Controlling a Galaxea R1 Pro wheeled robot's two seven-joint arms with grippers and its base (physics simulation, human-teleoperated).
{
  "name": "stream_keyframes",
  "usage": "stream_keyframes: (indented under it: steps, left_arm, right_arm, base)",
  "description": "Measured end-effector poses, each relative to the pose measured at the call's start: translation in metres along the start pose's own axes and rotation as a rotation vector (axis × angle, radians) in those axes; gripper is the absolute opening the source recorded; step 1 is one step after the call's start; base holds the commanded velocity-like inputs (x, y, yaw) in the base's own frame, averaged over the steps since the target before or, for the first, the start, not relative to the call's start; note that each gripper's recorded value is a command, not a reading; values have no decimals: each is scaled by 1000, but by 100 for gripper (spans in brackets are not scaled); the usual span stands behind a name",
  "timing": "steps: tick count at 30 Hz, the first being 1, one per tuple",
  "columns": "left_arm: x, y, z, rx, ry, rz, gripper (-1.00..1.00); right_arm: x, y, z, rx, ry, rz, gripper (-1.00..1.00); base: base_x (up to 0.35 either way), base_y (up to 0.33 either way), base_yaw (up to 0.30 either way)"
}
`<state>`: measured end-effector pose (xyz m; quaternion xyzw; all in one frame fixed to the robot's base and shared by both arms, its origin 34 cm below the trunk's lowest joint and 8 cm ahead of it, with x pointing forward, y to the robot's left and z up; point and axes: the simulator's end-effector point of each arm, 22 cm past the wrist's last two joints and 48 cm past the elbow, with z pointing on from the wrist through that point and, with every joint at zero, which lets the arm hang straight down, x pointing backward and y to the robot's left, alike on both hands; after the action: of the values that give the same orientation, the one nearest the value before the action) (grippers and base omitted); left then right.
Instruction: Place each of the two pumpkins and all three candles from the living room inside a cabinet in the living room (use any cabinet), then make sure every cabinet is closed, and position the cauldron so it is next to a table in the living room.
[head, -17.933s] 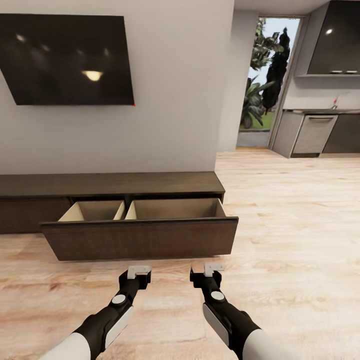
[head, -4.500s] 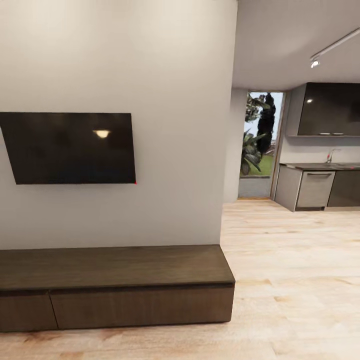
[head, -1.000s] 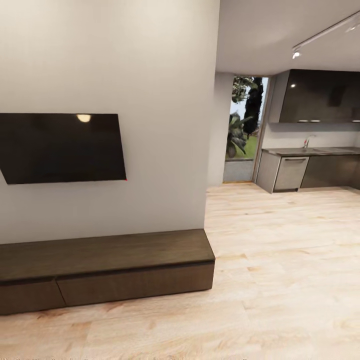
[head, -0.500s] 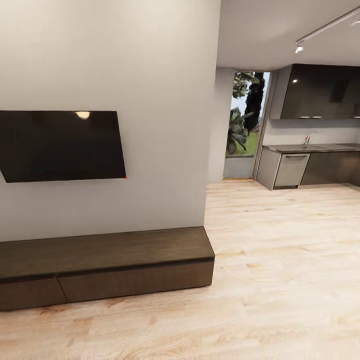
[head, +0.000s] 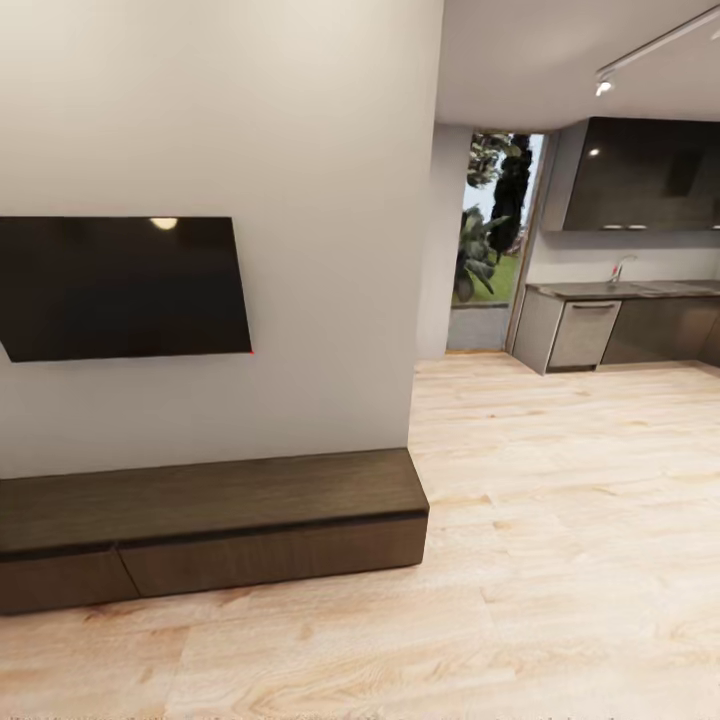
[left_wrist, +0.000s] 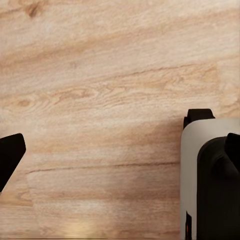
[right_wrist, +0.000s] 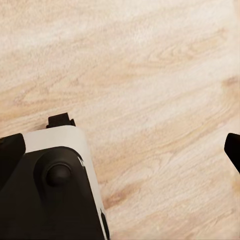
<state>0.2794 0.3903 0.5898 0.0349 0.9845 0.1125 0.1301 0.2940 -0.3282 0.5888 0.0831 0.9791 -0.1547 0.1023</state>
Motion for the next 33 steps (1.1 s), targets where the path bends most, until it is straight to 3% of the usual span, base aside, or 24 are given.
stream_keyframes:
  steps: [6,15,33]
  left_arm:
    - [8,-1,-6,4,19,4,100]
    - [31,-3,-18,9,56,11,100]
    - [39,0,-35,11,70,11,100]
  right_arm:
    - [5,-3,-5,2,12,-4,100]
    - [20,17,-19,-26,41,-14,100]
    - [32,24,-38,-41,60,-19,100]
  base:
    - [-1,0,0]
    - [-201,0,0]
    - [-71,0,40]
